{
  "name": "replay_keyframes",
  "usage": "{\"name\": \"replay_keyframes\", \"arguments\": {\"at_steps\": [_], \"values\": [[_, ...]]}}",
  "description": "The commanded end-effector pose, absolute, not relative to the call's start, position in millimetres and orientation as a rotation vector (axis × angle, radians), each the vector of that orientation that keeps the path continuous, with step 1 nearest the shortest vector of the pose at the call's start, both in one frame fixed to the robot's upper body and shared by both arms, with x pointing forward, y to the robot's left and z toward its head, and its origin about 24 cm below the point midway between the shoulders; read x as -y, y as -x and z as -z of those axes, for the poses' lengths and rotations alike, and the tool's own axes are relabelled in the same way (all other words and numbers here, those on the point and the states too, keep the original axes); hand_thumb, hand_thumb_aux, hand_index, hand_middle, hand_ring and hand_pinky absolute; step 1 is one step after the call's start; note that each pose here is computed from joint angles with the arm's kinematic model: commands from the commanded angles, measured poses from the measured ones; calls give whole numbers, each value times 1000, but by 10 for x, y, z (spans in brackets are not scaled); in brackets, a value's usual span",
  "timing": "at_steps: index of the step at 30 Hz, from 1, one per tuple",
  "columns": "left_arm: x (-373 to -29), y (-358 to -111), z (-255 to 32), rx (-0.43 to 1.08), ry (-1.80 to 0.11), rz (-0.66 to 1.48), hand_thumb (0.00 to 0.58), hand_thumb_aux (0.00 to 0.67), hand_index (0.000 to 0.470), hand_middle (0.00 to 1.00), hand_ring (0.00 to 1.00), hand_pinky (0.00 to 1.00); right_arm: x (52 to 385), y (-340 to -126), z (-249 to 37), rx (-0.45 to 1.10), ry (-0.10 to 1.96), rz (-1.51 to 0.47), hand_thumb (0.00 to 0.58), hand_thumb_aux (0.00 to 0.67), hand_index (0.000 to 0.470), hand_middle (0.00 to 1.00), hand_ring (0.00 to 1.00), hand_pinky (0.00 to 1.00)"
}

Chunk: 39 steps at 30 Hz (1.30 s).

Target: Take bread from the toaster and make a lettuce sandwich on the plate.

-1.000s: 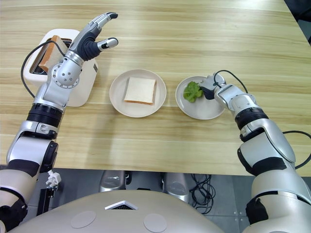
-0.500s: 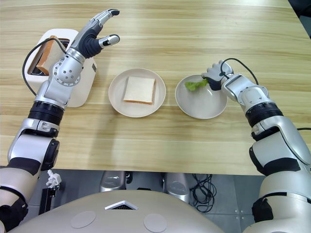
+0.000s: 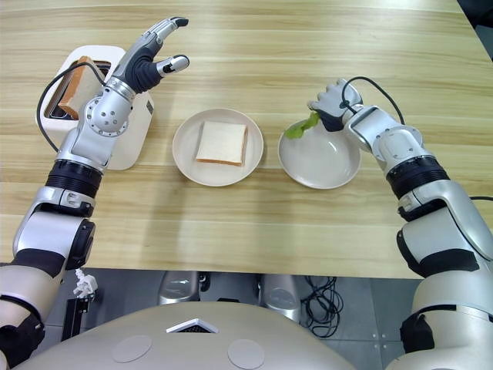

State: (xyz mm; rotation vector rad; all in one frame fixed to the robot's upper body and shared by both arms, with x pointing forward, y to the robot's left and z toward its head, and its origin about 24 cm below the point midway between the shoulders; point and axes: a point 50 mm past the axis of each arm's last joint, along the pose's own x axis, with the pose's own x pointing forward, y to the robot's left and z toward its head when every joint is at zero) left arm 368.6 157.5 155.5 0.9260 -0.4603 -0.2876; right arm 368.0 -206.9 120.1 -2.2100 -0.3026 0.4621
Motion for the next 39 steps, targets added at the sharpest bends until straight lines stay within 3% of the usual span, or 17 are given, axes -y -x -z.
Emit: {"name": "replay_keyframes", "arguments": {"at_steps": [1, 13, 23, 31, 39], "values": [[-1590, -3716, -1544, 445, -941, 283, 0, 0, 0, 0, 0, 0, 1816, -3694, -1322, 455, 2187, -456, 580, 670, 460, 1000, 1000, 1000], [-1611, -3759, -1540, 436, -936, 264, 0, 0, 0, 0, 0, 0, 1012, -3675, -1459, 825, 2053, -507, 580, 670, 460, 1000, 1000, 1000], [-1610, -3766, -1552, 443, -932, 261, 0, 0, 0, 0, 0, 0, 450, -3708, -1283, 947, 1959, -617, 580, 670, 460, 1000, 1000, 1000], [-1602, -3761, -1551, 448, -928, 265, 0, 0, 0, 0, 0, 0, 285, -3724, -983, 889, 1969, -693, 580, 670, 460, 1000, 1000, 1000], [-1625, -3740, -1604, 465, -934, 261, 0, 0, 0, 0, 0, 0, 553, -3695, -579, 659, 2078, -771, 580, 670, 460, 1000, 1000, 1000]]}}
